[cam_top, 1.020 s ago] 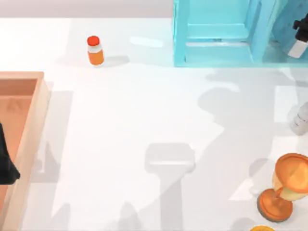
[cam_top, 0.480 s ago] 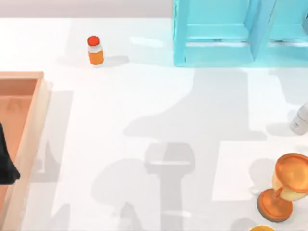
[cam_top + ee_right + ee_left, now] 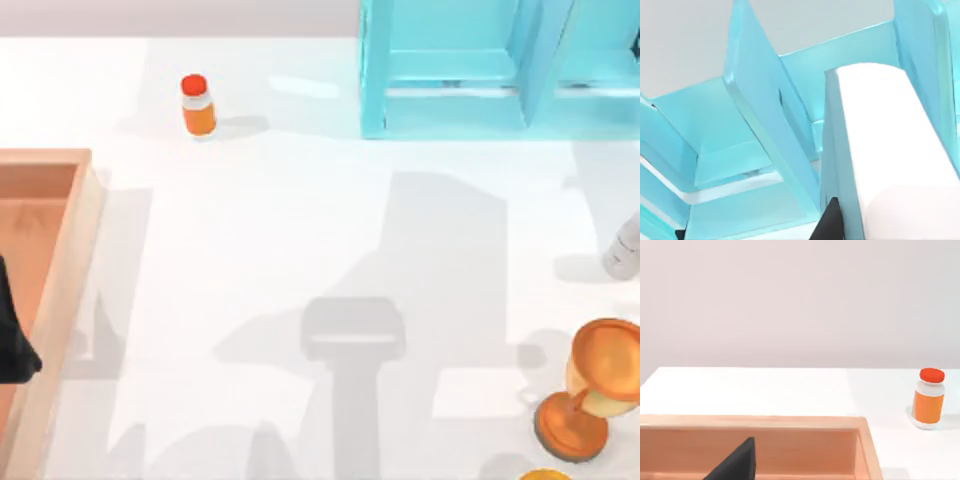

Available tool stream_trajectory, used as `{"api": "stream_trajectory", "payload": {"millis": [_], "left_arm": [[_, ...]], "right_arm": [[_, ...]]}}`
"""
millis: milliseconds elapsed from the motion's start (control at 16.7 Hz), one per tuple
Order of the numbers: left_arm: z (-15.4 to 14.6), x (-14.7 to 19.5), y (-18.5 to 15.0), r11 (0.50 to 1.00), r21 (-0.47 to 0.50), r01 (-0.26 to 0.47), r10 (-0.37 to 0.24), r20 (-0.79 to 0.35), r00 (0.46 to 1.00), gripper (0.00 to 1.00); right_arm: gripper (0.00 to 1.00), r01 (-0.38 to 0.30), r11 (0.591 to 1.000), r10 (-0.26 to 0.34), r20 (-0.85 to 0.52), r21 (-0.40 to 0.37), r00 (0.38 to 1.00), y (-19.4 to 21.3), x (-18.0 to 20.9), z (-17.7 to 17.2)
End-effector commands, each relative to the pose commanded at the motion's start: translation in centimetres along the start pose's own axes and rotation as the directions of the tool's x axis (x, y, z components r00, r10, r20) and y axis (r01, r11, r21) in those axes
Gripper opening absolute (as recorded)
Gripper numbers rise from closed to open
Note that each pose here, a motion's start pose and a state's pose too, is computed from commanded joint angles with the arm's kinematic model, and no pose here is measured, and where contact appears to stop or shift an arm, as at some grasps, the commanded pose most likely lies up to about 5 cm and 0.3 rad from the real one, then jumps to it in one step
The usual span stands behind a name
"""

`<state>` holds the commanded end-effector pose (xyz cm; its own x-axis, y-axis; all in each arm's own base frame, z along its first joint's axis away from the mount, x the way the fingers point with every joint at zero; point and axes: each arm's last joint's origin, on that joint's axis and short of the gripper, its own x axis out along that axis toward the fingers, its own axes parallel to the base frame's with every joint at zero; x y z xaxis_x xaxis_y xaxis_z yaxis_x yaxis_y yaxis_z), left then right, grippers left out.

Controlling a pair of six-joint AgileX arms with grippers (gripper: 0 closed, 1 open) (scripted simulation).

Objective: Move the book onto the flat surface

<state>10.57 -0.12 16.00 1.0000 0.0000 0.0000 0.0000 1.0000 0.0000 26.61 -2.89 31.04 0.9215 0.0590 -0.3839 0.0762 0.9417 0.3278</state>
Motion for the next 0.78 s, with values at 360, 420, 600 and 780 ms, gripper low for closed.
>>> {"api": "stream_trajectory", "payload": {"millis": [360, 420, 600, 780], "left_arm": [[0.0, 0.0, 0.0, 1.0, 0.0, 0.0, 0.0, 0.0, 1.0, 1.0], [0.0, 0.0, 0.0, 1.0, 0.0, 0.0, 0.0, 0.0, 1.0, 1.0], [0.0, 0.0, 0.0, 1.0, 0.0, 0.0, 0.0, 0.0, 1.0, 1.0], [0.0, 0.0, 0.0, 1.0, 0.0, 0.0, 0.0, 0.0, 1.0, 1.0]], "right_arm": [[0.0, 0.017, 0.999, -0.02, -0.059, -0.05, 0.998, 1.0, 1.6, -0.5], [0.0, 0.026, 0.996, -0.034, -0.092, -0.087, 0.995, 1.7, 2.5, -0.8], [0.0, 0.041, 0.964, -0.096, -0.202, -0.261, 0.975, 5.4, 6.0, -2.4], [0.0, 0.019, 0.86, -0.183, -0.275, -0.51, 0.944, 11.7, 9.7, -5.6]]}}
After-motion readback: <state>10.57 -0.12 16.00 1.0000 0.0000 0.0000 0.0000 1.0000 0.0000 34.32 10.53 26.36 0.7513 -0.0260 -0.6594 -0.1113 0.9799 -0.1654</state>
